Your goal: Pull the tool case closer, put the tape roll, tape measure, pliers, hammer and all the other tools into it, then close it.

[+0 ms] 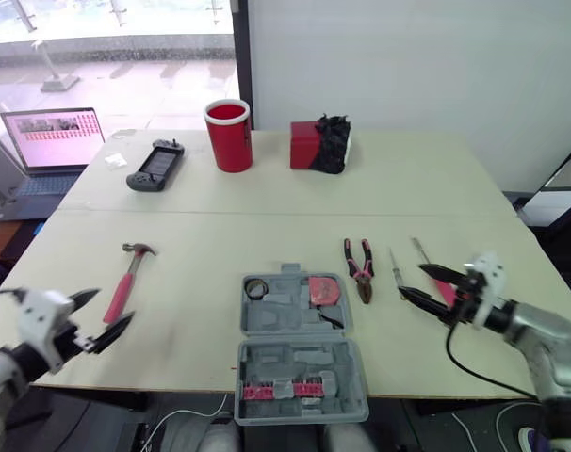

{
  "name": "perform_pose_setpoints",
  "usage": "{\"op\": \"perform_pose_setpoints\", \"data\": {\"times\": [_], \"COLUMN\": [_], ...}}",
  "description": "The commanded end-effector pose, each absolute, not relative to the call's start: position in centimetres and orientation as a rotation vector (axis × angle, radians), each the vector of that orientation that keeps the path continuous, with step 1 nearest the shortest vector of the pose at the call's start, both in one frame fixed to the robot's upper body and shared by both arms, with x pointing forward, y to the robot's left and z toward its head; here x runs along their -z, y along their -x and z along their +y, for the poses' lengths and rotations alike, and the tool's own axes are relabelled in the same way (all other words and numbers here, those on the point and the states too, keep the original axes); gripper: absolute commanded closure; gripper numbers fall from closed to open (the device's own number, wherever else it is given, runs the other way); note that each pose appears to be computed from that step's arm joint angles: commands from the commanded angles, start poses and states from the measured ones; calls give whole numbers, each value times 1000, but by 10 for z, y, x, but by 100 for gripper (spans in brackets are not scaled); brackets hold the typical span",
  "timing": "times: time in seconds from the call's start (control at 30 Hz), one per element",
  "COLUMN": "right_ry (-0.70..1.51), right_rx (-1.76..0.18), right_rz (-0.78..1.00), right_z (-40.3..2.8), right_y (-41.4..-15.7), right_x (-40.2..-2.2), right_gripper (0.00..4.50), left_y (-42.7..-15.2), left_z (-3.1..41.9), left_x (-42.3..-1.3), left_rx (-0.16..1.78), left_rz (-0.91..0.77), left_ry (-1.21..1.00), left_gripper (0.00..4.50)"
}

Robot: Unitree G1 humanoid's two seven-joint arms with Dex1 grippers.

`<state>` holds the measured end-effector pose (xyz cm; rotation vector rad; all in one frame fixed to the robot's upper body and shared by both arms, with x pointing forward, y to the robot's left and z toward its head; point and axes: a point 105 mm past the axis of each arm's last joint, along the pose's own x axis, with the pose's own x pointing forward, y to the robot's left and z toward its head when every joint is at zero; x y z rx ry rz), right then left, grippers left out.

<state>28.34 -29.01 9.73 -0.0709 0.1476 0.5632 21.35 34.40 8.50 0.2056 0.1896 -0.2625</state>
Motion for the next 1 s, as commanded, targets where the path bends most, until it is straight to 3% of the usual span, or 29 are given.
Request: {"op": "perform_pose_setpoints", "data": {"times": [0.03,0.2,0.4,0.6,0.77,0.9,1.0], "right_ry": [83,53,6,-29,6,73,127], "right_rx": [-412,-311,-287,-395,-586,-720,-733], "right_rz": [77,97,45,0,68,124,146], "right_z": [-323,-347,-351,-330,-293,-255,-243], "right_y": [-271,-257,-263,-280,-285,-276,-268], "right_x": [-103,-90,-102,-128,-151,-167,-166], "right_gripper": [4,4,4,4,4,4,4], "left_y": [-199,-190,-192,-222,-251,-260,-269], "left_z": [360,371,372,372,319,259,234], "left_x": [-89,-80,-81,-111,-141,-149,-164], "left_rx": [172,111,124,207,505,862,990], "left_rz": [150,159,163,105,85,196,205], "left_ry": [-202,-175,-191,-238,-207,-390,-440], "left_gripper": [0,0,0,0,0,0,0]}}
